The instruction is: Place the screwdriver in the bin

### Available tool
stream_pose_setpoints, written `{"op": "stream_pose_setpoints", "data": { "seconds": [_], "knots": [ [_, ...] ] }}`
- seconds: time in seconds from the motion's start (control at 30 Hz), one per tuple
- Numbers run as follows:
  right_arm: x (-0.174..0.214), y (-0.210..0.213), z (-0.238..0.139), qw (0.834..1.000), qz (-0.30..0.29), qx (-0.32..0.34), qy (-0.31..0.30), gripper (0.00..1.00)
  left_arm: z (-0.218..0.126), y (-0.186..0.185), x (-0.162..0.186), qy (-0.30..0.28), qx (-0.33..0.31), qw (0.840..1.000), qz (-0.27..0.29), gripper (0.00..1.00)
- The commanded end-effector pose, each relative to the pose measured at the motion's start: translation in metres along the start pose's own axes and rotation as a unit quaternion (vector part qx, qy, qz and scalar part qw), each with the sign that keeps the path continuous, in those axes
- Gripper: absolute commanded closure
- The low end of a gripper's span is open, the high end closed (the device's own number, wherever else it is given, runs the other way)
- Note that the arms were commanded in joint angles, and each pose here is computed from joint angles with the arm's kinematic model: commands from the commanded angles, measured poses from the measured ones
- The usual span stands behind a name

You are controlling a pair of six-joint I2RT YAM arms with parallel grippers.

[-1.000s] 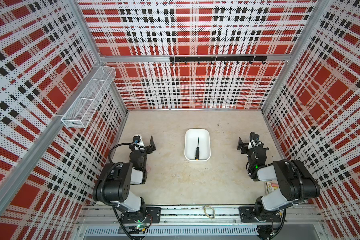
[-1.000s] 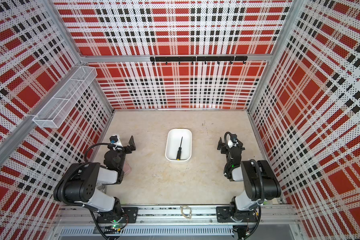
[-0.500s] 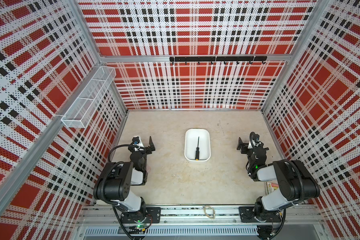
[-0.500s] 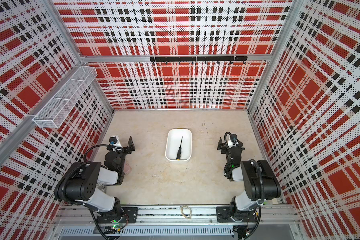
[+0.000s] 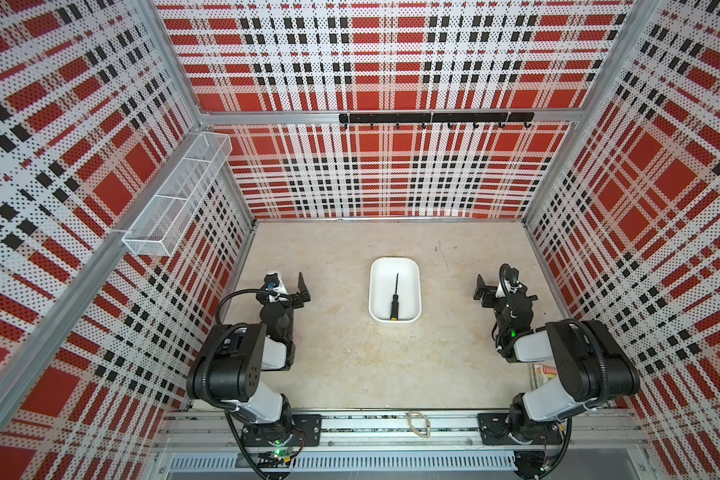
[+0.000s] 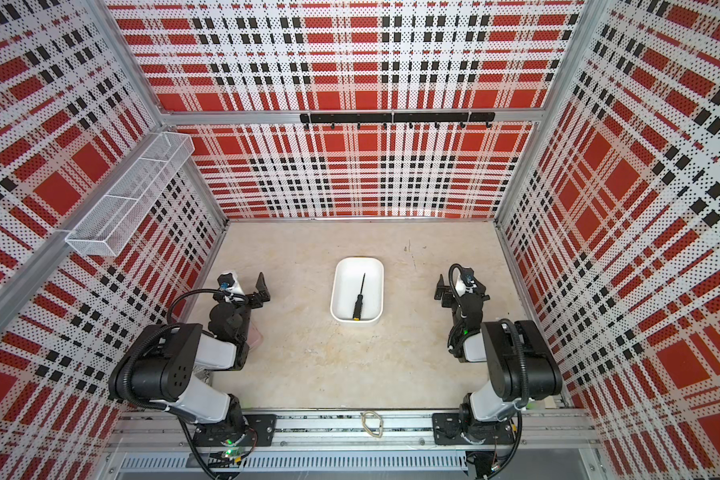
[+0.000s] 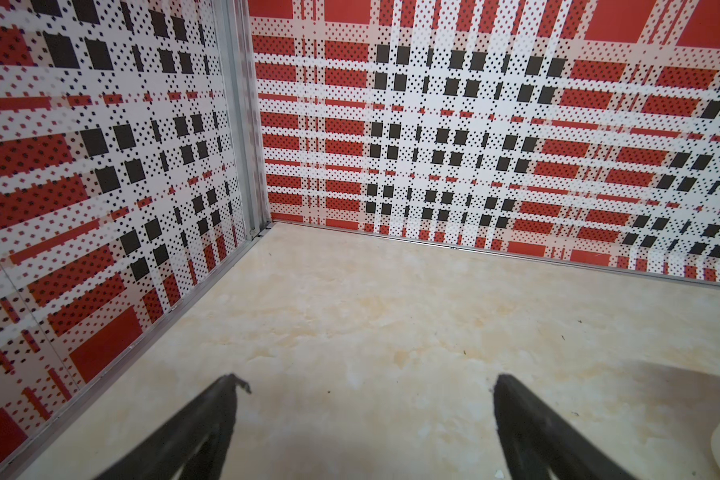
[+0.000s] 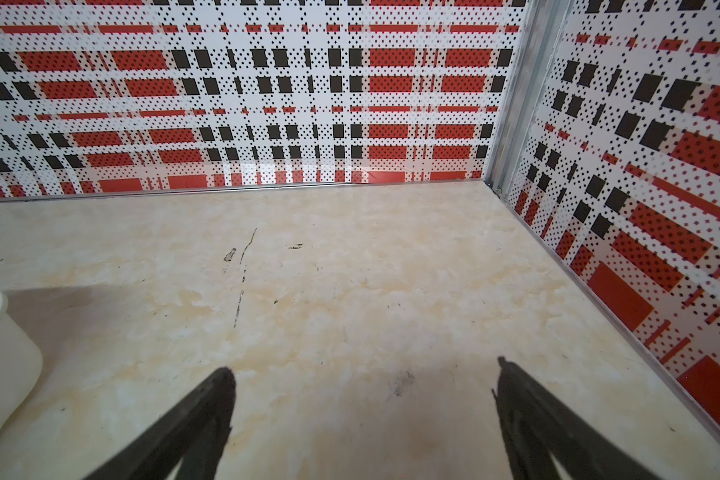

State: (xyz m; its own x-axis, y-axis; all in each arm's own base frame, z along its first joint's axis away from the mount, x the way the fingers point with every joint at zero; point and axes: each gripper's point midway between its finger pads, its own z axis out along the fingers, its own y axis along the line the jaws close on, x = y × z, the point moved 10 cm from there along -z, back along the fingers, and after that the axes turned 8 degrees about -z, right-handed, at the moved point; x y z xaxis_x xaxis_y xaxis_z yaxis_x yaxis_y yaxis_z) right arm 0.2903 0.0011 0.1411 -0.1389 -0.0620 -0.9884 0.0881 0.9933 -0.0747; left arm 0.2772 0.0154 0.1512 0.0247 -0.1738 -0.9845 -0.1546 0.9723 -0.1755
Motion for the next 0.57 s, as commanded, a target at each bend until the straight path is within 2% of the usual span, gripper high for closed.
{"op": "stream_pose_setpoints", "data": {
  "seconds": [0.0,0.53],
  "knots": [
    [-0.0007,-0.0013,0.0017,1.0,-0.006,0.003,-0.004,0.0,-0.0005,-0.0004,-0.0026,-0.014,0.001,1.0,0.0,0.02],
    [-0.0006,-0.0016,0.0015,1.0,-0.006,0.003,-0.004,0.0,-0.0027,-0.0009,-0.0037,-0.017,0.014,1.0,0.0,0.02]
  ]
}}
